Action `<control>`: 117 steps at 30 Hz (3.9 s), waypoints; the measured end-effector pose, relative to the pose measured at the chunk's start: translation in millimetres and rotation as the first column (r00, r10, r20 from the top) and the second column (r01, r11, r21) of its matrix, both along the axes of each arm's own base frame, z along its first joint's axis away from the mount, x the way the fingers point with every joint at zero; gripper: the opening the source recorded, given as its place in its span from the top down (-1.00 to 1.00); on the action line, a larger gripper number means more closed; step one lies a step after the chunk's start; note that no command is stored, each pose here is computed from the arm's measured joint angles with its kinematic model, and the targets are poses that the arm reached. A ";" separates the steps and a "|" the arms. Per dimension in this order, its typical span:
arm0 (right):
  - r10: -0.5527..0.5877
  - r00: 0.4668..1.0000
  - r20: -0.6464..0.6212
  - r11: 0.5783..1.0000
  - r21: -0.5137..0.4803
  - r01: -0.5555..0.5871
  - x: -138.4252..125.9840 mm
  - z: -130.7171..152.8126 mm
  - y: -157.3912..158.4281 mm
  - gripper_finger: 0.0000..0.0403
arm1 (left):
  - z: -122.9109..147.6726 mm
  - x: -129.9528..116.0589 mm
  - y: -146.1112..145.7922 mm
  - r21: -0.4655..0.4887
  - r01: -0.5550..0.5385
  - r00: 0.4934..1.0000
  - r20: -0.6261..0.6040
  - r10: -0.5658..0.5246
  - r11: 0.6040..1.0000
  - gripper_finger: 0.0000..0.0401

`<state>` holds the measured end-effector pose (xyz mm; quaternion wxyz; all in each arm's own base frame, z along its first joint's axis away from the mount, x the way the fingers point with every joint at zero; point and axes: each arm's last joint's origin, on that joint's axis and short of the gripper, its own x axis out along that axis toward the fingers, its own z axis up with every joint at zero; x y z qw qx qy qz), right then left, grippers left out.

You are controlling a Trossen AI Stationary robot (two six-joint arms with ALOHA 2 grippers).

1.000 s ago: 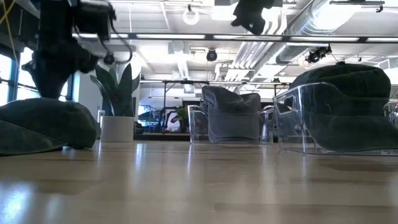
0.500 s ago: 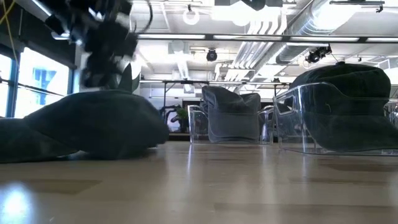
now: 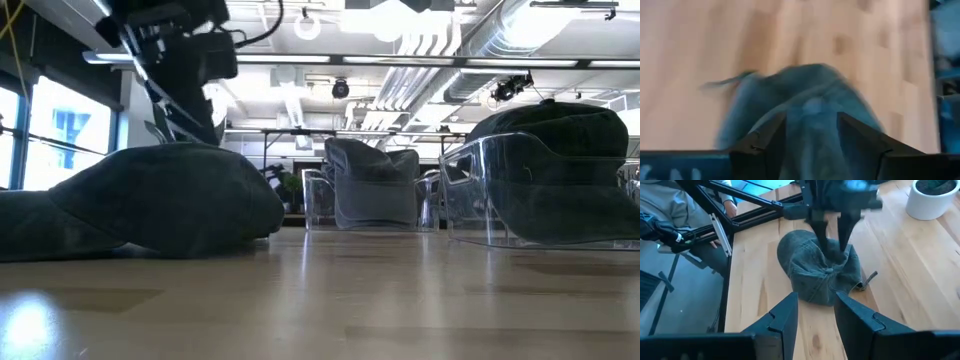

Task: Pick & Place hat
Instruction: Put the black cap into the bottom transparent bin

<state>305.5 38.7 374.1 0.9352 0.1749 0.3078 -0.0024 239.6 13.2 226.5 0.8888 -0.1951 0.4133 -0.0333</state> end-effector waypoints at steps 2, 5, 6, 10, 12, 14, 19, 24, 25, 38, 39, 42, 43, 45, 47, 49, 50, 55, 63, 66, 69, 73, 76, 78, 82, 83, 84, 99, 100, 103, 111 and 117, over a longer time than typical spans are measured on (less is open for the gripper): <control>0.002 1.000 0.004 1.000 0.004 -0.003 0.1 0.3 1.0 0.40 | -7.1 9.2 -1.0 0.014 0.060 0.998 0.000 -0.060 0.998 0.07; -0.002 1.000 0.002 1.000 0.014 0.002 -0.3 0.3 3.5 0.40 | -23.9 16.2 -0.1 0.028 0.073 0.996 -0.060 -0.072 0.997 -0.13; -0.004 1.000 0.001 1.000 0.015 0.004 -0.5 0.2 4.8 0.40 | -27.6 20.1 0.5 0.030 0.071 0.996 -0.060 -0.069 0.997 -0.20; -0.015 1.000 0.001 1.000 0.011 0.015 -1.1 0.2 8.7 0.40 | -38.0 24.8 1.5 0.054 0.067 0.993 -0.097 -0.061 0.996 -0.50; -0.021 1.000 0.003 1.000 0.002 0.021 -1.4 0.2 10.5 0.40 | -45.3 24.5 1.8 0.073 0.085 0.987 -0.145 -0.074 0.994 -0.60; -0.029 1.000 0.005 1.000 -0.006 0.029 -1.5 0.2 11.0 0.40 | -53.2 23.7 2.0 0.082 0.117 0.976 -0.195 -0.099 0.990 -0.63; -0.033 0.999 0.005 0.999 -0.010 0.033 -1.4 0.2 10.5 0.40 | -63.6 23.1 -1.6 -0.016 0.223 0.948 -0.229 -0.221 0.975 -0.41; -0.030 1.000 -0.007 0.999 -0.015 0.030 -2.2 -0.8 10.5 0.40 | -62.7 23.3 -5.9 -0.159 0.286 0.933 -0.179 -0.312 0.945 0.29; -0.029 0.999 -0.013 0.999 -0.016 0.029 -2.5 -1.2 10.5 0.40 | -62.2 23.2 -6.6 -0.186 0.297 0.930 -0.167 -0.328 0.937 0.48; -0.004 0.999 -0.049 0.987 -0.161 -0.004 -9.5 -5.3 27.6 0.40 | 28.5 12.7 -8.5 -0.303 0.155 0.988 0.060 -0.144 0.940 0.96; -0.018 0.998 -0.057 0.985 -0.173 0.008 -9.6 -7.8 26.7 0.40 | 38.1 10.7 -7.7 -0.291 0.119 0.992 0.082 -0.099 0.949 0.96; -0.067 0.996 -0.053 0.980 -0.190 0.055 -13.8 -27.0 24.1 0.40 | 66.2 6.1 -5.8 -0.274 0.039 0.981 0.194 0.015 0.961 0.99; -0.079 0.996 -0.032 0.983 -0.171 0.072 -15.8 -34.1 23.5 0.40 | 73.2 3.2 -5.4 -0.276 0.012 0.974 0.221 0.051 0.961 0.99; -0.092 0.995 0.047 0.990 -0.102 0.096 -19.7 -44.4 21.5 0.38 | 84.3 1.8 -4.7 -0.298 -0.018 0.953 0.285 0.107 0.954 0.99; -0.078 0.989 0.129 0.996 -0.023 0.081 -26.9 -47.5 18.7 0.34 | 90.1 1.3 -4.1 -0.320 -0.040 0.937 0.317 0.147 0.947 0.99; -0.062 0.977 0.203 0.998 0.022 0.059 -34.3 -46.5 14.3 0.26 | 95.0 1.9 -3.7 -0.333 -0.047 0.920 0.354 0.172 0.942 0.99; -0.051 0.971 0.233 0.999 0.021 0.047 -38.0 -46.0 12.7 0.20 | 97.0 2.2 -3.7 -0.341 -0.045 0.912 0.368 0.178 0.939 0.99; 0.060 0.941 0.333 0.982 -0.189 0.004 -47.3 -44.0 9.9 -0.18 | 102.1 4.3 -3.5 -0.364 -0.034 0.892 0.409 0.193 0.931 1.00; 0.151 0.957 0.249 0.922 -0.384 -0.046 -24.6 -67.9 -6.6 -0.45 | 108.2 8.5 -3.9 -0.364 0.023 0.860 0.482 0.167 0.931 1.00; 0.167 0.954 0.250 0.933 -0.354 -0.070 -12.5 -76.2 -21.7 -0.45 | 111.7 9.0 -4.5 -0.363 0.059 0.845 0.514 0.148 0.930 1.00; 0.166 0.938 0.305 0.944 -0.323 -0.062 -6.2 -74.9 -39.7 -0.44 | 114.3 9.2 -4.9 -0.362 0.082 0.832 0.538 0.136 0.929 1.00; 0.221 0.881 0.419 0.967 -0.210 -0.143 -5.6 -64.4 -58.9 -0.44 | 114.3 9.2 -4.9 -0.361 0.081 0.832 0.538 0.136 0.929 1.00; 0.264 0.853 0.451 0.963 -0.166 -0.210 -4.7 -63.3 -66.4 -0.44 | 114.4 9.3 -4.8 -0.361 0.080 0.831 0.539 0.137 0.929 1.00; 0.280 0.843 0.459 0.959 -0.164 -0.230 -1.3 -65.6 -68.5 -0.44 | 114.4 9.4 -4.5 -0.359 0.069 0.829 0.539 0.147 0.931 1.00; 0.331 0.803 0.495 0.940 -0.099 -0.326 14.9 -77.9 -68.0 -0.44 | 114.2 9.8 -3.3 -0.354 0.029 0.824 0.538 0.178 0.935 1.00; 0.342 0.794 0.502 0.932 -0.075 -0.354 18.7 -81.3 -66.9 -0.43 | 114.2 9.8 -3.1 -0.354 0.022 0.822 0.539 0.184 0.935 1.00; 0.353 0.787 0.507 0.922 -0.047 -0.383 21.5 -84.0 -65.0 -0.43 | 114.1 9.9 -3.0 -0.353 0.019 0.822 0.538 0.187 0.935 1.00; 0.544 0.667 0.509 0.648 0.249 -0.719 7.0 -70.3 -35.6 0.93 | 114.6 8.1 -7.6 -0.372 0.173 0.840 0.539 0.060 0.912 1.00; 0.541 0.670 0.509 0.653 0.248 -0.716 7.3 -70.3 -32.6 0.94 | 114.9 8.2 -7.6 -0.368 0.175 0.837 0.544 0.058 0.913 1.00; 0.503 0.708 0.497 0.703 0.242 -0.669 9.0 -72.0 -27.4 0.84 | 117.6 8.5 -7.4 -0.345 0.186 0.817 0.575 0.051 0.920 1.00; 0.364 0.817 0.448 0.804 0.292 -0.518 11.2 -76.5 -45.4 0.43 | 121.5 8.9 -7.2 -0.328 0.199 0.790 0.612 0.047 0.924 1.00; 0.289 0.826 0.484 0.893 0.174 -0.414 13.4 -74.3 -56.5 -0.19 | 120.8 8.7 -7.5 -0.322 0.207 0.792 0.609 0.035 0.924 1.00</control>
